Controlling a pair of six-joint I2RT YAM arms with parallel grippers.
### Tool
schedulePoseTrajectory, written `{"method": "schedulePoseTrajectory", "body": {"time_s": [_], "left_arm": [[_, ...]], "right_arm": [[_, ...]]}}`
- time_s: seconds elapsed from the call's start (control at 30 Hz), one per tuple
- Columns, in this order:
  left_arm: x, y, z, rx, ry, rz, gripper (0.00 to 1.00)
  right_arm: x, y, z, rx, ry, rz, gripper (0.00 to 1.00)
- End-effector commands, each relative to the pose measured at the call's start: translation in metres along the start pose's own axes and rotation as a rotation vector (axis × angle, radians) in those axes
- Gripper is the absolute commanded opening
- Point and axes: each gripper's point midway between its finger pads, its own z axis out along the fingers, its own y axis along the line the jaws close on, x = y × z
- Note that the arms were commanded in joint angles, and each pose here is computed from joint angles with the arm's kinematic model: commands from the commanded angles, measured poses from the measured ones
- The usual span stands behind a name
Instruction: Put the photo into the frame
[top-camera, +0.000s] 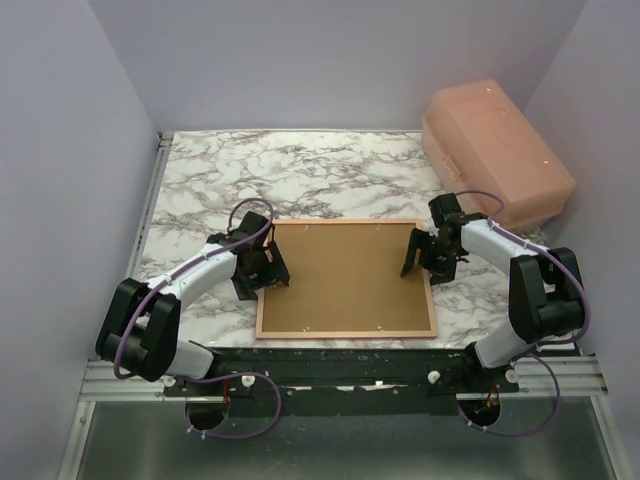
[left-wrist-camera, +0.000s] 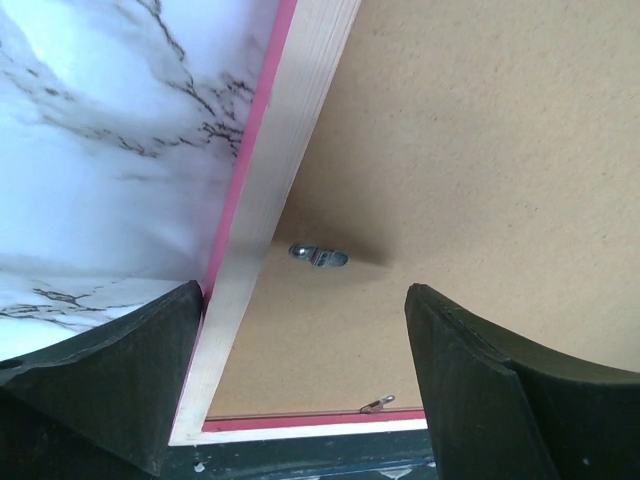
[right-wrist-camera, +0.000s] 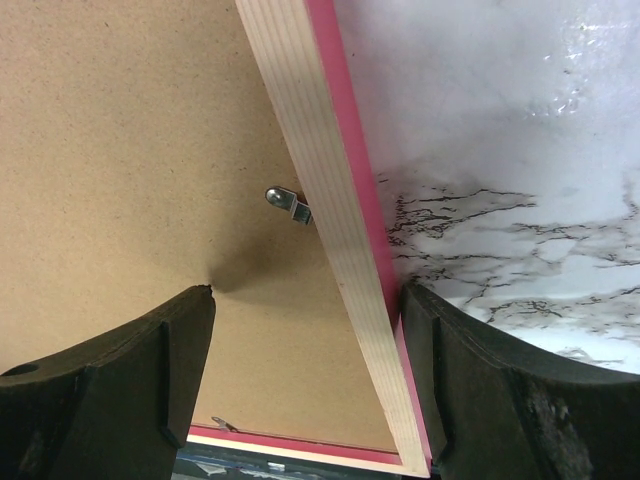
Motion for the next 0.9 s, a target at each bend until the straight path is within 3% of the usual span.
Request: {"method": "schedulePoseTrajectory", "body": {"time_s": [0.0, 0.63, 0.87], "left_arm": [[-0.023, -0.005, -0.002, -0.011, -0.062, 0.014, 0.82], [-0.024, 0.020, 0.014, -0.143, -0.035, 0.068, 0.55], [-0.016, 0.020, 0.014, -0.139, 0.002, 0.112, 0.35]], "right_arm": [[0.014, 0.003, 0.006, -0.033, 0.056, 0.007, 0.82], [0.020, 0.004, 0.012, -0.050, 0.080, 0.011, 0.81], [0.021, 0.004, 0.014, -0.052, 0.084, 0.013, 0.82]]}}
